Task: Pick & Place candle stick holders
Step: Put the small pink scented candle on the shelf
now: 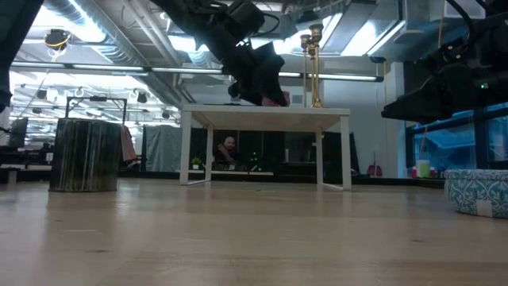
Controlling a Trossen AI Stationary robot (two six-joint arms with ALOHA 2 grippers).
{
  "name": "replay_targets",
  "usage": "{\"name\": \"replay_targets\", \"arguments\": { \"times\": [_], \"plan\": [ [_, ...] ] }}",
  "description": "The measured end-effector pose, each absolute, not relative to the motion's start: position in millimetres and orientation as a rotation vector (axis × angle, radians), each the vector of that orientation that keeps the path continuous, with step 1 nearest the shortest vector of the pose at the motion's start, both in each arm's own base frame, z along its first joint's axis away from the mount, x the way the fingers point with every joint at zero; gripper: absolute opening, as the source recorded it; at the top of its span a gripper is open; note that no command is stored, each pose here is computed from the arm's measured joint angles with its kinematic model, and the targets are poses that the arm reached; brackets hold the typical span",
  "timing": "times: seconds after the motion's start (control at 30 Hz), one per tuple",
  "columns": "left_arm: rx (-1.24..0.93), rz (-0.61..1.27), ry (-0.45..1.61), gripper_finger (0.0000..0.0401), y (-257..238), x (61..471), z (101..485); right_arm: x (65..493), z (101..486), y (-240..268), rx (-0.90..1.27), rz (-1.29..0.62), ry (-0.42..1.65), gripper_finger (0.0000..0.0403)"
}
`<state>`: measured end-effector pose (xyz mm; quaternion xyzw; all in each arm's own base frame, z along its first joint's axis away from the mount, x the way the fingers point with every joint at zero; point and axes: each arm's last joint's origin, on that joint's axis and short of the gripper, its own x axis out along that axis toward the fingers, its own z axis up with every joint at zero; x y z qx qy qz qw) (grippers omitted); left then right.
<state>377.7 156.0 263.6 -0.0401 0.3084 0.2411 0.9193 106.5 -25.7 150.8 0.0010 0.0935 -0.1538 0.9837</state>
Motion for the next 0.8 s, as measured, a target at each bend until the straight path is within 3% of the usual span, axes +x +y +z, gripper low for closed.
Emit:
{"name": "replay_targets", "arguments": {
  "times": [0.8],
  "plan": [
    [-0.084,0.528,0.635,0.0322,156.6,376.9,264.0,106.5,150.8,-25.7,0.002,-0.310,0.188,0.0232]
  ]
}}
